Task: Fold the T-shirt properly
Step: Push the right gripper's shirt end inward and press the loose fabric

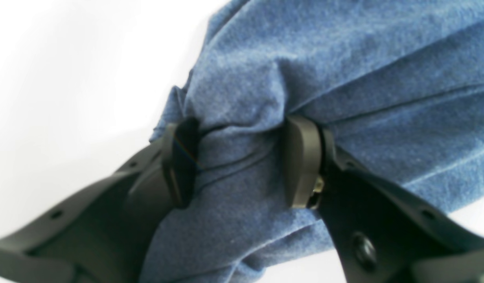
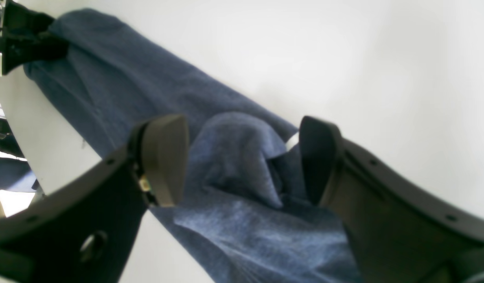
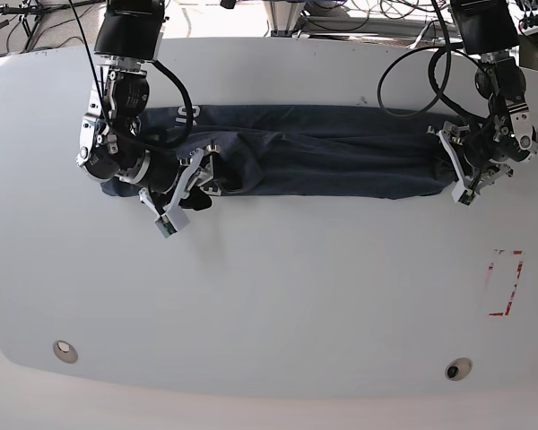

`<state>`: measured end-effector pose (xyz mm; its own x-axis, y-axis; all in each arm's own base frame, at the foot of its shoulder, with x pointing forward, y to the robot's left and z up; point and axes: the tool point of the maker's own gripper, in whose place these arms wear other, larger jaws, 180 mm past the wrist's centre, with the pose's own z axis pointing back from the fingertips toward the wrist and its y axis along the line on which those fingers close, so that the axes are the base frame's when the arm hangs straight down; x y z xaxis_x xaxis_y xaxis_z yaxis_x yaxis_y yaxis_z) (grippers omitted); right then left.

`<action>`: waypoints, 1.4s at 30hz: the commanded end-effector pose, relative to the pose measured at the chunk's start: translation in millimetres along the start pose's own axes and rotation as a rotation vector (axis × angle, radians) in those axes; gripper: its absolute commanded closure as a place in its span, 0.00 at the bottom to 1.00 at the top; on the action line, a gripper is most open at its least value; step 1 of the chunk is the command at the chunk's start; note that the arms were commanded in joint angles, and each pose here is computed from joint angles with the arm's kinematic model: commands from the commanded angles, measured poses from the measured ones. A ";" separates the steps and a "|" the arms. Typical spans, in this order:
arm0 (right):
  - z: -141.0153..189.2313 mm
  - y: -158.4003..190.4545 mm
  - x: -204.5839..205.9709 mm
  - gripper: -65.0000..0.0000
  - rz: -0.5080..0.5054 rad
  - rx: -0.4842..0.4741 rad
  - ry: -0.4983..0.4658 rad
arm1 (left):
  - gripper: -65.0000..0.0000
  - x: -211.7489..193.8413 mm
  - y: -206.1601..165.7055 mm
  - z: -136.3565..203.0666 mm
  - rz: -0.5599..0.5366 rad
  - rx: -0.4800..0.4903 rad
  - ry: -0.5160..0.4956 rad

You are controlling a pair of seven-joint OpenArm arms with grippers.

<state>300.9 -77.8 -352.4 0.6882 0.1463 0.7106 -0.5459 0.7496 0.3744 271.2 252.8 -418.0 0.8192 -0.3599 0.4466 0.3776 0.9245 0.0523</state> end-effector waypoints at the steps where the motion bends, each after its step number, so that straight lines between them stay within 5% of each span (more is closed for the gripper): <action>1: 5.7 -1.6 19.6 0.37 0.028 0.003 -0.060 | 0.54 -19.9 3.5 -0.6 -0.016 0.022 0.095; 7: 0.4 -5.1 8.9 0.45 -0.007 0.011 -0.036 | 0.54 -19.7 3.5 -0.6 -0.016 0.022 0.094; 14: -10.9 -12.7 -5.0 0.67 -0.083 0.028 -0.033 | 0.54 -18.9 3.8 -0.5 -0.016 0.023 0.092; 24: -12.7 12.3 11.7 0.93 0.027 0.068 -0.040 | 0.54 -17.8 -1.7 -2.9 -0.010 0.011 0.087; 42: -10.8 27.4 44.1 0.93 0.119 0.087 -0.117 | 0.54 -21.3 -3.4 -3.4 -0.011 0.008 0.094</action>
<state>307.8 -45.5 -337.3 0.6087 0.1866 0.7712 -0.6452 0.6821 0.3442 270.6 250.2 -419.4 0.8209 -0.3558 0.4467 0.3754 0.9257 0.0475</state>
